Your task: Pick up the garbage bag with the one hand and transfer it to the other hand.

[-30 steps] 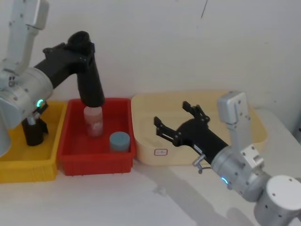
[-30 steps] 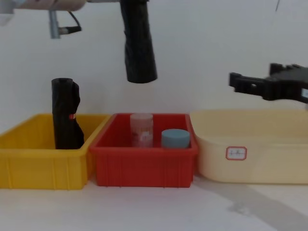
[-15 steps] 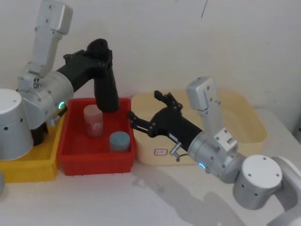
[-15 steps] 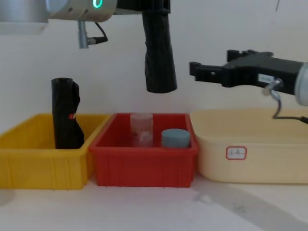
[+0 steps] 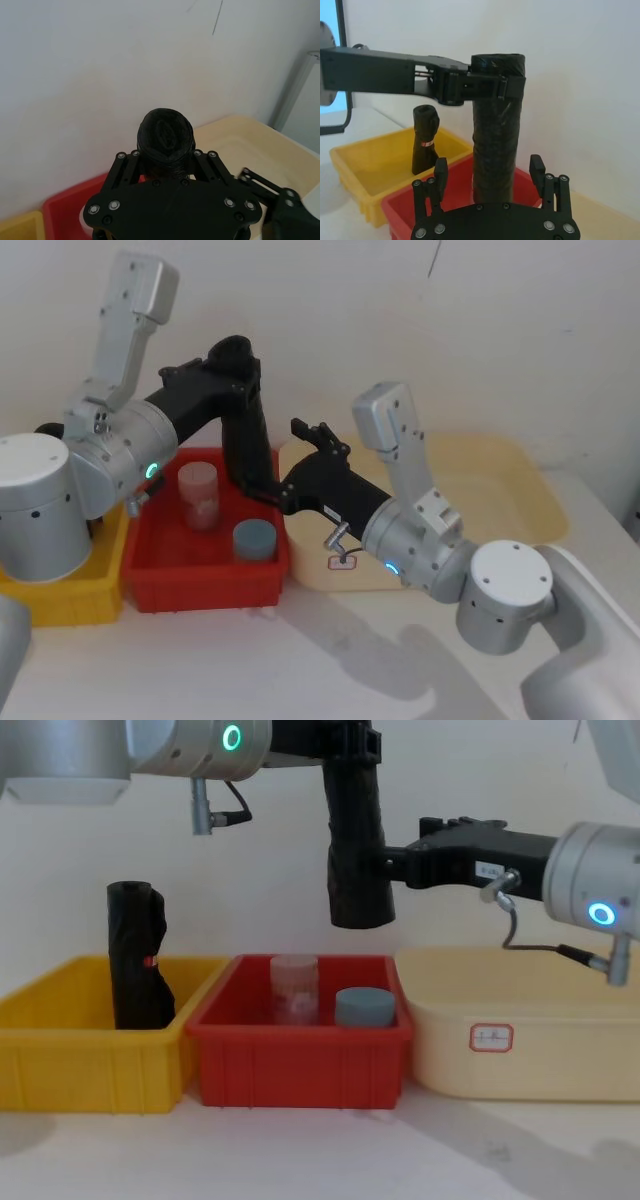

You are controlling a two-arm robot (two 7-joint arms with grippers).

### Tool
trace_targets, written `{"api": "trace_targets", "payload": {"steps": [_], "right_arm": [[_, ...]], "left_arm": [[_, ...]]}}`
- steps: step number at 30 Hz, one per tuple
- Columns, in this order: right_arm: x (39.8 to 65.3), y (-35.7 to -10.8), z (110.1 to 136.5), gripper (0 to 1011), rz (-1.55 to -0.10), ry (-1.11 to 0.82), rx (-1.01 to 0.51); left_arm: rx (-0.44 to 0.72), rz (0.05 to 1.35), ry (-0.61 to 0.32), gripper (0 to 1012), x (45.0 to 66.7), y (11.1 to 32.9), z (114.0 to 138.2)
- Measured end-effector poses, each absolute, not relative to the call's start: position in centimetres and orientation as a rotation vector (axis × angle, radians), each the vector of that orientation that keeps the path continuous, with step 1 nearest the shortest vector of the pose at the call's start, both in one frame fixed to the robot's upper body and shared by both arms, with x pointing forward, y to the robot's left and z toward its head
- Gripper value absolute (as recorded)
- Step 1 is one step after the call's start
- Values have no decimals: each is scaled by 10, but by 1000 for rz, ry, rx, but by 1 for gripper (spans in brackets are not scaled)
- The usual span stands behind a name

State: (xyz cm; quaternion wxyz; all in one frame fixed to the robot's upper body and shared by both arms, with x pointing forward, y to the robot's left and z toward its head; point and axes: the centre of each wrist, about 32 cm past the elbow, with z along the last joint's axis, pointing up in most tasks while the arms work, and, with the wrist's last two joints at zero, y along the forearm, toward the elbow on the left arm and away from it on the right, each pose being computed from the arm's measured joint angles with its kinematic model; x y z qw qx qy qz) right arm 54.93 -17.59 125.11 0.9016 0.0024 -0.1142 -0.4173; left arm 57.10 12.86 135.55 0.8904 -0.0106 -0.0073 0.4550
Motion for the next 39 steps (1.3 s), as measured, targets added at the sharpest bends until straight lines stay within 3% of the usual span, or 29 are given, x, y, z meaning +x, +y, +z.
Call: {"api": "trace_targets", "payload": {"steps": [34, 39], "right_arm": [[580, -149, 1245, 1000, -937, -49, 17], [582, -148, 1245, 908, -944, -38, 19]], "left_arm": [[-41, 880, -25, 381, 564, 126, 1354], [-42, 877, -25, 381, 564, 126, 1354]]}}
